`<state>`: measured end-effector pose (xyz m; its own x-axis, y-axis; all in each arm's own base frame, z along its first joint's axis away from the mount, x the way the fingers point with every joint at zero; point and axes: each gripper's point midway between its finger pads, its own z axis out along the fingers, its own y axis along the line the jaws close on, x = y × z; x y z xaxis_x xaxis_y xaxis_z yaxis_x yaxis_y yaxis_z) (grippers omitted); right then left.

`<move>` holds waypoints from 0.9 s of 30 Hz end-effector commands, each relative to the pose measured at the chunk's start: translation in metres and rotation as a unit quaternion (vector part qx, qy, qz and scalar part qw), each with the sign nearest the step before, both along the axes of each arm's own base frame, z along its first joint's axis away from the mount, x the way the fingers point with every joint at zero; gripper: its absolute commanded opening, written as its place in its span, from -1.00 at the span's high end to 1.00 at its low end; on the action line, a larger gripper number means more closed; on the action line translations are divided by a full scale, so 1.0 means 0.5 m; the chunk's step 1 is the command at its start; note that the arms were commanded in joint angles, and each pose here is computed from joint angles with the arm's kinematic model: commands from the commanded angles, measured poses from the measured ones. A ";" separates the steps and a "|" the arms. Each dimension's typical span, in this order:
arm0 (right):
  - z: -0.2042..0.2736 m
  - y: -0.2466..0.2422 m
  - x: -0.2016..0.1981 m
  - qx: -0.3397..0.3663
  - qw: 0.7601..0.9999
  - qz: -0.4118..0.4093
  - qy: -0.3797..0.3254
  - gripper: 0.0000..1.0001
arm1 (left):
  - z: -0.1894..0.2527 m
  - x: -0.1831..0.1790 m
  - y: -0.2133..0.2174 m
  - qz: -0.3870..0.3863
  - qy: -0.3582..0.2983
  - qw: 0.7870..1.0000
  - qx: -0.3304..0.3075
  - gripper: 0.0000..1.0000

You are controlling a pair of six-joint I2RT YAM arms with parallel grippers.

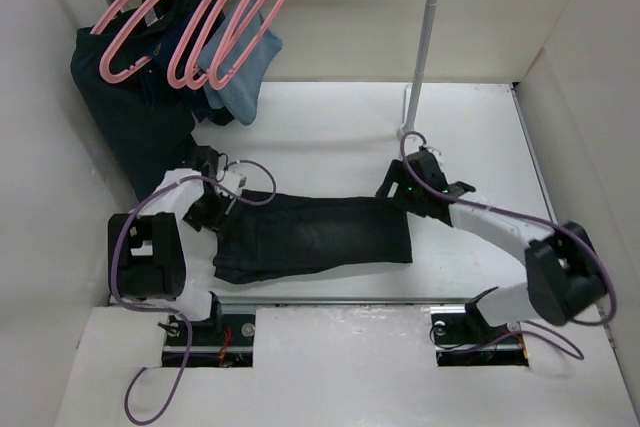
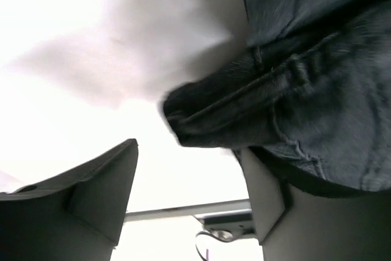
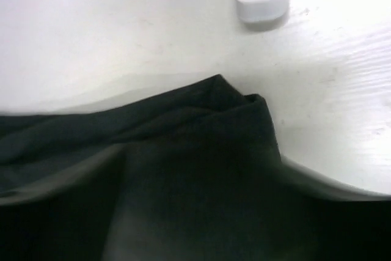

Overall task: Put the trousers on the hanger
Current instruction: Fold the trousers at the center of the board.

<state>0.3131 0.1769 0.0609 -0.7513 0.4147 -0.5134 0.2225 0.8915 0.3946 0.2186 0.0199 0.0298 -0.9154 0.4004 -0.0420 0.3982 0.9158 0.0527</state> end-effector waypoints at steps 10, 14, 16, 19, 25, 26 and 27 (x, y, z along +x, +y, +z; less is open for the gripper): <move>0.030 -0.031 -0.109 0.060 0.996 0.062 0.008 -1.00 | 0.066 0.087 -0.041 0.016 -0.046 0.994 -0.100 -0.66; -0.028 -0.002 -0.141 0.077 0.992 0.091 0.051 -1.00 | 0.060 0.112 -0.061 0.026 -0.052 0.990 -0.128 -0.66; -0.060 0.002 -0.146 0.069 0.990 0.094 0.073 -1.00 | 0.038 0.107 -0.061 0.029 -0.031 0.991 -0.129 -0.61; -0.087 0.005 -0.143 0.066 0.990 0.089 0.089 -0.63 | -0.007 0.069 -0.057 0.029 0.016 0.991 -0.130 -0.32; -0.083 0.012 -0.140 0.076 0.990 0.086 0.077 0.52 | -0.044 0.022 -0.074 0.018 0.056 0.986 -0.154 1.00; -0.072 0.012 -0.131 0.077 0.991 0.084 0.062 0.79 | -0.038 0.025 -0.073 0.017 0.049 0.987 -0.154 1.00; -0.068 0.010 -0.127 0.075 0.992 0.081 0.056 0.90 | -0.026 0.042 -0.077 0.014 0.034 0.986 -0.160 1.00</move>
